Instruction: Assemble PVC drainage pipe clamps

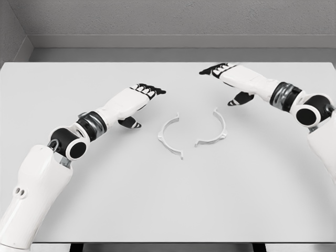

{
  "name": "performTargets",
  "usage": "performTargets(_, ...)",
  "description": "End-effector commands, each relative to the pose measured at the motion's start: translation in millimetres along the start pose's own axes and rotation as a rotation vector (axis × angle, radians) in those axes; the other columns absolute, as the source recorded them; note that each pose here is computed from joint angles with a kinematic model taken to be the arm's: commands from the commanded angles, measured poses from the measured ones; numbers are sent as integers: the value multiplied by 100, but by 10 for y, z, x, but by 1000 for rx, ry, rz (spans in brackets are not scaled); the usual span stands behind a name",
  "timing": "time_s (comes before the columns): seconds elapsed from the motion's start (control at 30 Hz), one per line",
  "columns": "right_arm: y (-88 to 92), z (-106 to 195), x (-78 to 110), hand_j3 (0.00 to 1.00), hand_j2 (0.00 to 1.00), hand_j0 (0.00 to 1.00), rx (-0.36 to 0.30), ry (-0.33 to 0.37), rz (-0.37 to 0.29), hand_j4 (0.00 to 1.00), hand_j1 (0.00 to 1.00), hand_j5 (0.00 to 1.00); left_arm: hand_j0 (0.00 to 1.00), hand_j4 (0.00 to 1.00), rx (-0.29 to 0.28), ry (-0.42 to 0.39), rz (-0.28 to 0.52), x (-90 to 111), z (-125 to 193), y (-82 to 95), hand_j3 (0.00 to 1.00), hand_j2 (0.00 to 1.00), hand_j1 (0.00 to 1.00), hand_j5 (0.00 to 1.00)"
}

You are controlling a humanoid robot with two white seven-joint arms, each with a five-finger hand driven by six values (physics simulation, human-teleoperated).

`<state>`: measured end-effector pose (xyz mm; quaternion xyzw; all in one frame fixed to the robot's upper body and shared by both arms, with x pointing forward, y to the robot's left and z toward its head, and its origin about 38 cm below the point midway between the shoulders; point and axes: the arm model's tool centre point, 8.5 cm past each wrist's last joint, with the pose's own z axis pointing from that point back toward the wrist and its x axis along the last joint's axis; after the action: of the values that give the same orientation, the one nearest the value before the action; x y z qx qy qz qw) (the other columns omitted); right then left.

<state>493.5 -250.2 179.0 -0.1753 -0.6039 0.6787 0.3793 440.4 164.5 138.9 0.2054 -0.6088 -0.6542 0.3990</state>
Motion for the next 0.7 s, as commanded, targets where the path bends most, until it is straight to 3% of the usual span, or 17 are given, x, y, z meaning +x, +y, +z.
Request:
performTargets(0.0, 172, -123, 14, 100, 100, 100, 36, 6, -23, 100, 100, 100, 100, 100, 0, 2, 4, -7, -2, 1, 100, 100, 100, 100)
performTargets(0.67, 261, -192, 0, 100, 100, 100, 62, 22, -38, 100, 100, 100, 100, 100, 1, 5, 5, -12, 0, 5, 100, 100, 100, 100)
